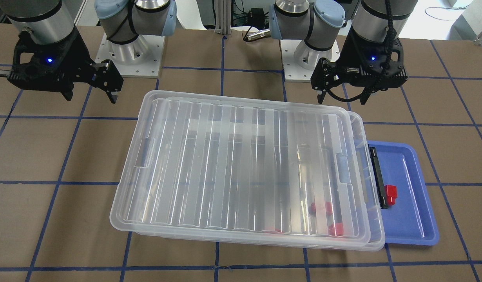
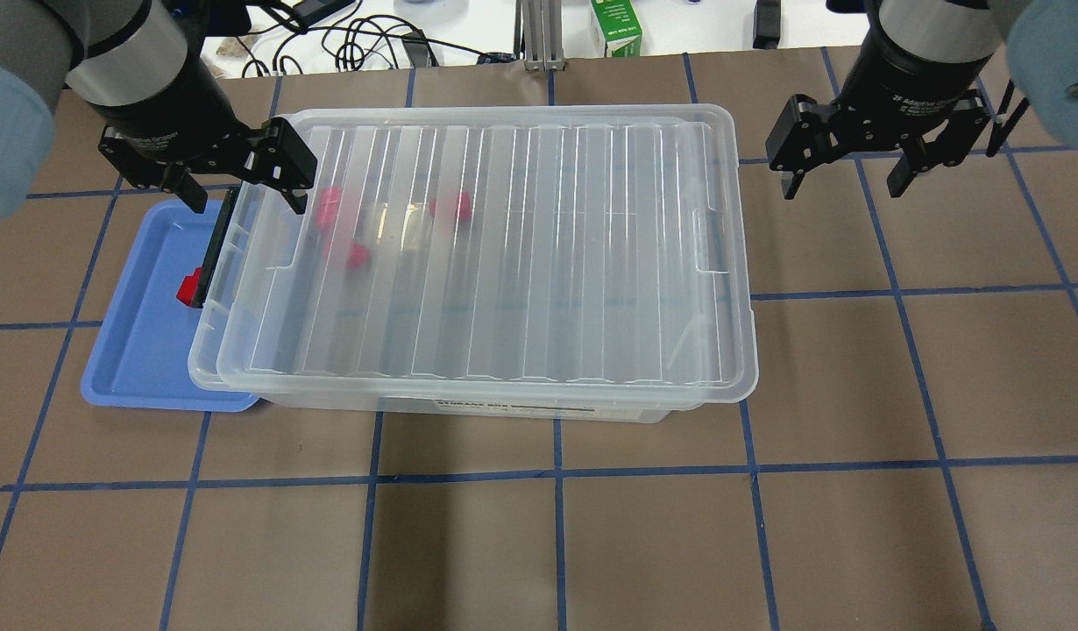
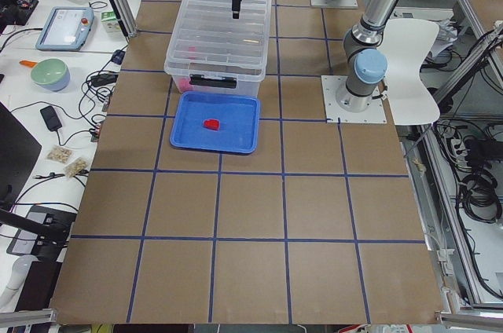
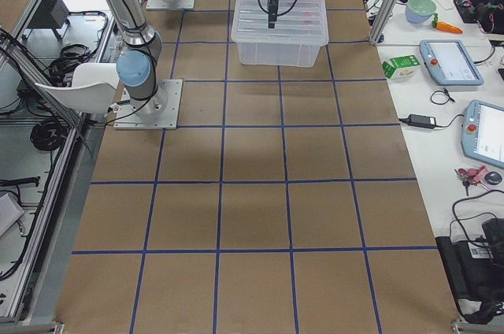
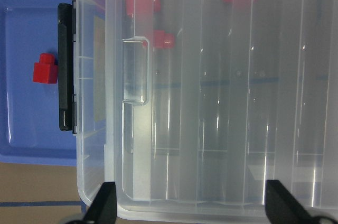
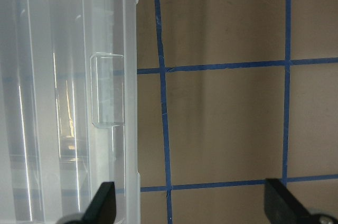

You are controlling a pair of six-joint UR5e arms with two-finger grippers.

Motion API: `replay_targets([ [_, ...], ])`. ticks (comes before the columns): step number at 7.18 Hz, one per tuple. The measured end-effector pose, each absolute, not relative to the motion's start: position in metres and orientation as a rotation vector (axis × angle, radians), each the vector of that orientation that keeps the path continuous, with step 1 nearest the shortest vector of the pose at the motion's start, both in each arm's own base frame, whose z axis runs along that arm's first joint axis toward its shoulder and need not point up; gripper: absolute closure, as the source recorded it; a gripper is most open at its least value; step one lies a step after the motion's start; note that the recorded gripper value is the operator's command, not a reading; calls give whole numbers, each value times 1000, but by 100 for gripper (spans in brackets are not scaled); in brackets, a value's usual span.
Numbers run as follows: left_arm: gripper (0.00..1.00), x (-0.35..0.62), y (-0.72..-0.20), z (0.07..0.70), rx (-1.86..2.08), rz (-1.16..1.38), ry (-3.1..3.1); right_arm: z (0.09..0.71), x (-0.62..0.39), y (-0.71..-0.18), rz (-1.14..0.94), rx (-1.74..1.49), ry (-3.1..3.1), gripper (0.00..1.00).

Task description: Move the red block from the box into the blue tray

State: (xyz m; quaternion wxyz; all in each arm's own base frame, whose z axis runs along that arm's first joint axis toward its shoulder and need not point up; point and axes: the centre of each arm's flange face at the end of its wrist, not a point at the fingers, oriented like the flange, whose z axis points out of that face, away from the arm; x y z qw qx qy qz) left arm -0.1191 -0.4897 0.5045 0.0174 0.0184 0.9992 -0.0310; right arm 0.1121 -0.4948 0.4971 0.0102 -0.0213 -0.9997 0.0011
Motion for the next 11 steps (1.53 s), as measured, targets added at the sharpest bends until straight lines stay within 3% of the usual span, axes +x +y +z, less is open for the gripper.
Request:
replay_targets([
  [11,0,-126,-486,510,80,-111,3098,499,113,-492,4,-60,-3120,0],
])
